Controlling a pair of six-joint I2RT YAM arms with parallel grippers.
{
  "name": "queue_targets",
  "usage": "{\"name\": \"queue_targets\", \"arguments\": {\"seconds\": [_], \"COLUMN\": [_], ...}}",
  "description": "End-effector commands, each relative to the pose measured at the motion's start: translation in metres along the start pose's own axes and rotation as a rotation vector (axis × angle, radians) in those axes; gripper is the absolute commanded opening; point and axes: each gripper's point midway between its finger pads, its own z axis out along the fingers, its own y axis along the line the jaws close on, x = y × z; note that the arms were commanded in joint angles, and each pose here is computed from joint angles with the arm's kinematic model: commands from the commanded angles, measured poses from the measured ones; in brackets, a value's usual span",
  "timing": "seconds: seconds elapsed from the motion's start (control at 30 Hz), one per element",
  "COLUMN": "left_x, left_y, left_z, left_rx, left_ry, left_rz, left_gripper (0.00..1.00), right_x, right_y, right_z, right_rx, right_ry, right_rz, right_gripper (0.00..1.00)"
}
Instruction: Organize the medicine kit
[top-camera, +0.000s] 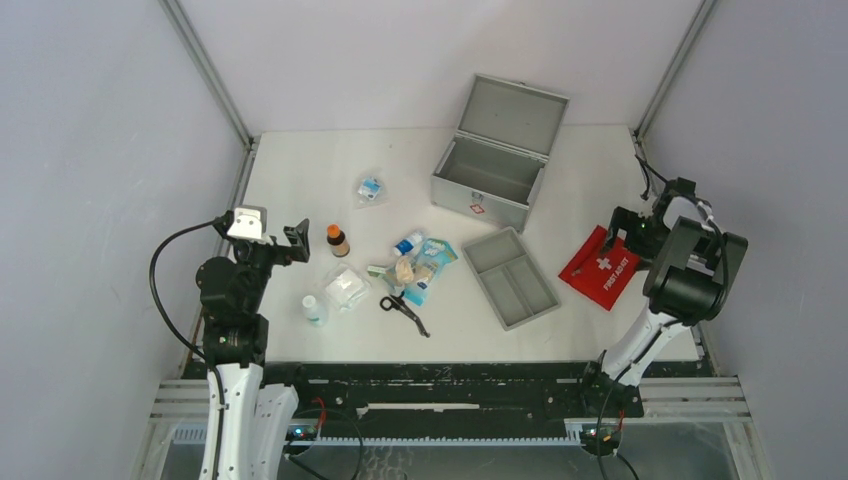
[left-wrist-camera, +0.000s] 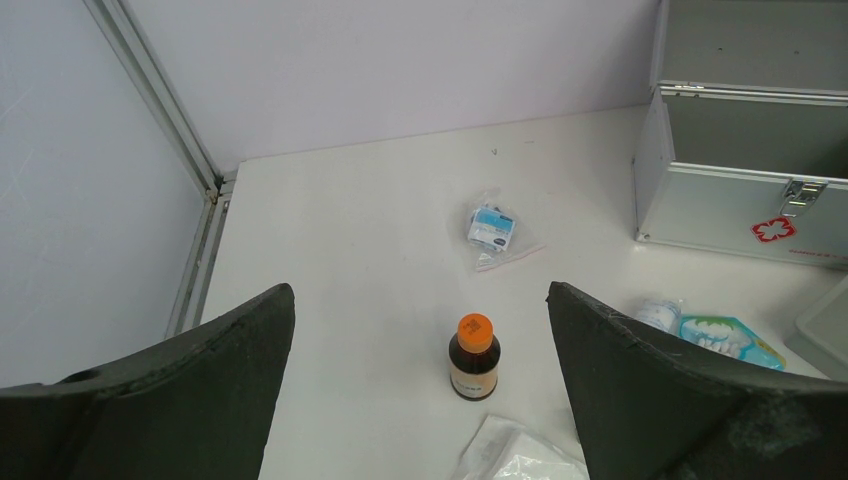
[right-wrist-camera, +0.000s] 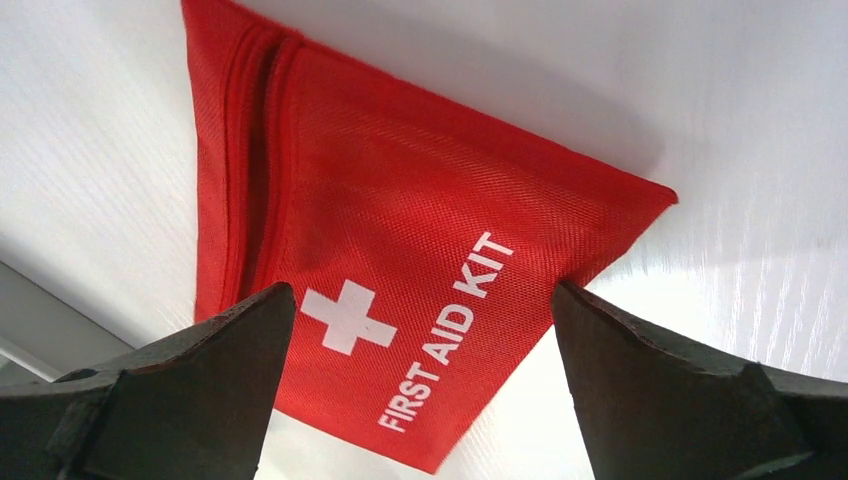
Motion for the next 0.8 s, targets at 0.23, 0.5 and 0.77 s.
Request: {"name": "queue_targets", "arguments": {"seconds": [0.23,0.5,0.77], "left_x": [-0.015,-0.015,-0.015], "left_y": [-0.001,0.0,-0.001], "left_z": [0.0,0.0,0.0], "left_rx": [0.006,0.003,0.008], "left_ry": [-0.04,-0.038,-0.038], "left_rz": [0.013,0.014,0.014], "left_gripper": [1.0,1.0,1.0], "right_x": [-0.052,-0.049,-0.03], "right_y": [0.054,0.078,0.07], "right_z": [0.018,0.019,0.003], "right_rx": [-0.011,0.095,0.15], "right_ry": [-0.037,-0.052,-0.087], "right_rz": [-0.281,-0.457,-0.596], "right_gripper": [1.0,1.0,1.0]}}
